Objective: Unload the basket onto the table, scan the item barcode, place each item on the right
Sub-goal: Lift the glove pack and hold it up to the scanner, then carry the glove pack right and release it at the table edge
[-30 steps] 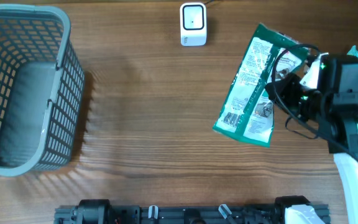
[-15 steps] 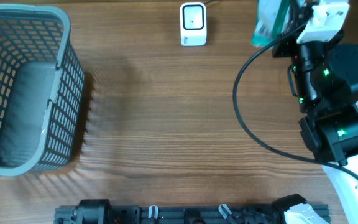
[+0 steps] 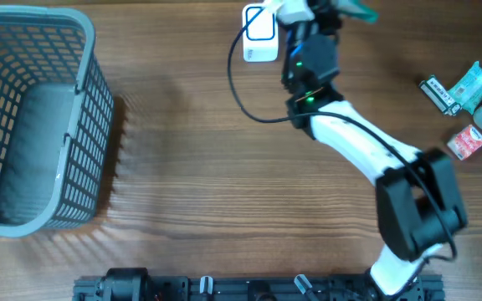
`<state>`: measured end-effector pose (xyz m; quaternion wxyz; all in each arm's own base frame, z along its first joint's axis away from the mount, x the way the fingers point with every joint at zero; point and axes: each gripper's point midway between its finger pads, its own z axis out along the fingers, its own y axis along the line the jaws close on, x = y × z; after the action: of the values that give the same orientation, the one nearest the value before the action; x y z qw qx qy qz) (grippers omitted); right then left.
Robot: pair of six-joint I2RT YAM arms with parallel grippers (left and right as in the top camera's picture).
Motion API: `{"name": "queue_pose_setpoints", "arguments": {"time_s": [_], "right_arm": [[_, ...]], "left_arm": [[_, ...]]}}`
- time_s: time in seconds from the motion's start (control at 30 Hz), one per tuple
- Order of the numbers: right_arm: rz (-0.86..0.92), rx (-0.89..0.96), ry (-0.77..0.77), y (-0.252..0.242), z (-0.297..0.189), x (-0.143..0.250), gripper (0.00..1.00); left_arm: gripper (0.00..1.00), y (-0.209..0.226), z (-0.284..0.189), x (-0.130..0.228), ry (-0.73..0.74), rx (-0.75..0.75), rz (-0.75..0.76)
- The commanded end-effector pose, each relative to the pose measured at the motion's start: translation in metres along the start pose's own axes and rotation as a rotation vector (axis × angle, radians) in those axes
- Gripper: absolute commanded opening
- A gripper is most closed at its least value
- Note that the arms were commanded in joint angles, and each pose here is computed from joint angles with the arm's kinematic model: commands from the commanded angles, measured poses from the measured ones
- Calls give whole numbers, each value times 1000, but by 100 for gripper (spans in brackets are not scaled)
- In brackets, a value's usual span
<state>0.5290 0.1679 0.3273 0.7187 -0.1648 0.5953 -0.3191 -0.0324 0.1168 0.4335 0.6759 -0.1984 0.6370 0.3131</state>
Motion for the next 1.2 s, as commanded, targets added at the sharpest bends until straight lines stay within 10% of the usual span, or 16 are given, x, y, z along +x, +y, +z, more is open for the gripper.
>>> {"name": "queue_pose_setpoints", "arguments": {"time_s": [0.0, 0.4, 0.67, 1.17], "right_arm": [[-57, -178, -111, 73, -11, -6, 5], [-176, -293, -264, 176, 3, 9, 5], [-197, -615, -27, 275, -41, 69, 5], [115, -483, 225, 243, -51, 51, 4]], "left_arm": [[100, 2, -2, 0, -4, -8, 4], [100, 2, -2, 0, -3, -8, 5], [100, 2, -2, 0, -4, -8, 4], [100, 2, -2, 0, -3, -8, 5]]}}
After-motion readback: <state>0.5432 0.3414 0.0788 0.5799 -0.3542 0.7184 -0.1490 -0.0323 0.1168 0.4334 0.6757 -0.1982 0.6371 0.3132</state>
